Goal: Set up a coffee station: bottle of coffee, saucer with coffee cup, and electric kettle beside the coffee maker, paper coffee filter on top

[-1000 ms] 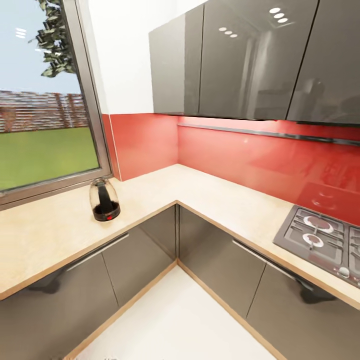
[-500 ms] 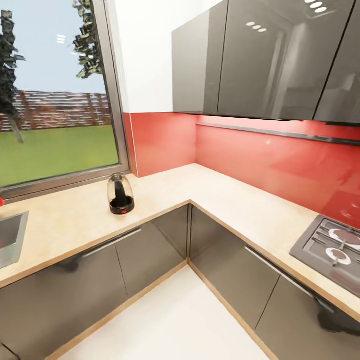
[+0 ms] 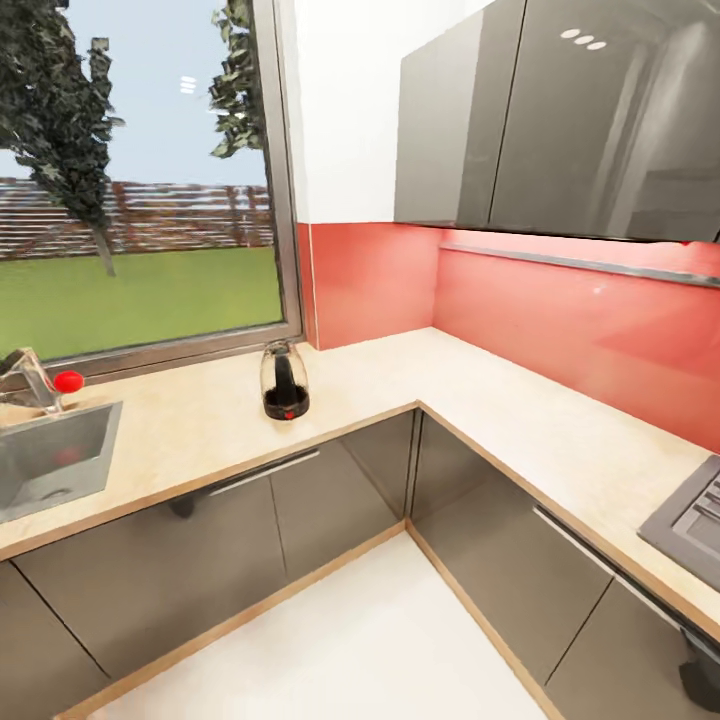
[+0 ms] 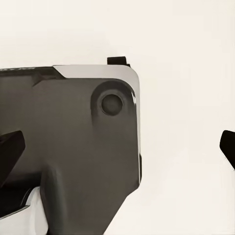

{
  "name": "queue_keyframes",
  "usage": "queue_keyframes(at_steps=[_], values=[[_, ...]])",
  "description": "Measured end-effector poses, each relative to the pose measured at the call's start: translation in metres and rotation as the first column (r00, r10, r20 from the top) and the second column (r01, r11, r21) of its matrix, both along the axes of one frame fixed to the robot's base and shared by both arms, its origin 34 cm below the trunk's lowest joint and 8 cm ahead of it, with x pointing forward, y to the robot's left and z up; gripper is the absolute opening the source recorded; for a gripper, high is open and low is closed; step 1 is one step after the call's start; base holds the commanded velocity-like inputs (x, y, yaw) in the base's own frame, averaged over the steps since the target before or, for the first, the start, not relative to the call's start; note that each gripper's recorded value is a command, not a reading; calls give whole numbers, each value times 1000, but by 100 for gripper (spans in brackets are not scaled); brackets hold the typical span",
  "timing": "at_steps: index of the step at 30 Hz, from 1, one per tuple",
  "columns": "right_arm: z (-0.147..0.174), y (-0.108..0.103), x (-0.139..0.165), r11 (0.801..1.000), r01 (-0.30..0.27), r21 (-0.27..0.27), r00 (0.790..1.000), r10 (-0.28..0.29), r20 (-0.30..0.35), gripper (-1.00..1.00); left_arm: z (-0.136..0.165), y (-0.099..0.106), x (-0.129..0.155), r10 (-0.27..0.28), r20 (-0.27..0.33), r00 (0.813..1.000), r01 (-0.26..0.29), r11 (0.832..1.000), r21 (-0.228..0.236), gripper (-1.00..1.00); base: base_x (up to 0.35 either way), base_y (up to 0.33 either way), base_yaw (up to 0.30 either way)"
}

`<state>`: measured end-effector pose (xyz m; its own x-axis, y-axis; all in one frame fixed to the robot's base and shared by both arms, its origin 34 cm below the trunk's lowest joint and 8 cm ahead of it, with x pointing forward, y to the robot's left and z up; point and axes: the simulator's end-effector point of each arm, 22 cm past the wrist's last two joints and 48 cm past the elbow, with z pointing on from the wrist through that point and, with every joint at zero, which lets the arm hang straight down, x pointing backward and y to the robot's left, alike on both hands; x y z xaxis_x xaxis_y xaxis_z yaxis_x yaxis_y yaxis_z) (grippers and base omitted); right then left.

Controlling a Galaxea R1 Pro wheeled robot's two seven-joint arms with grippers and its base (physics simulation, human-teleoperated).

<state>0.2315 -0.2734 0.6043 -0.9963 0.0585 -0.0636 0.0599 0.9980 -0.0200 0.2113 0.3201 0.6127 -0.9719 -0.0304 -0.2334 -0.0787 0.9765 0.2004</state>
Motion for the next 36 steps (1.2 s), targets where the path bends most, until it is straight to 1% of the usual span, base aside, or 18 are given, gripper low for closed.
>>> queue_keyframes(at_steps=[4, 7, 10, 12, 15, 17, 21, 24, 28, 32, 36], values=[[0, 0, 0, 1000, 0, -1, 1000, 0, -1, 100, 0, 6, -2, 19, -2, 1000, -19, 1000, 7, 100, 0, 0, 280], [0, 0, -1, 1000, 0, -1, 1000, 0, -2, 100, 0, 9, -3, 45, -1, 999, -45, 999, 9, 100, 0, 0, 280], [0, 0, -1, 1000, -1, -1, 1000, 1, -4, 100, 0, 12, -6, 87, -2, 996, -87, 996, 10, 100, 0, 0, 280], [-1, 0, -2, 1000, -2, -2, 1000, 2, -5, 100, 1, 15, -9, 125, -2, 992, -125, 992, 12, 100, 0, 0, 280], [-1, 0, -2, 1000, -3, -2, 1000, 3, -5, 100, 1, 21, -11, 164, -1, 986, -164, 986, 16, 100, 0, 0, 280], [-1, 0, -2, 1000, -3, -2, 1000, 3, -5, 100, 1, 24, -12, 178, -1, 984, -178, 984, 20, 100, 0, 0, 280], [-1, 0, -3, 1000, -5, -2, 1000, 5, -6, 100, 1, 22, -14, 177, -7, 984, -177, 984, 17, 100, 0, 0, 280], [-1, 1, -3, 1000, -8, -2, 1000, 8, -9, 100, 1, 24, -15, 189, -6, 982, -189, 982, 19, 100, 0, 0, 280], [-1, 0, -3, 1000, -11, -3, 1000, 11, -8, 100, 1, 24, -14, 191, -4, 982, -191, 981, 17, 100, 0, 0, 280], [0, -5, 6, 1000, -12, -12, 1000, 12, 12, 100, 1, 24, -14, 193, -4, 981, -193, 981, 17, 100, 0, 0, 280], [0, -6, 8, 1000, -11, -15, 1000, 11, 14, 100, 1, 23, -14, 194, -3, 981, -194, 981, 16, 100, 0, 0, 280]])
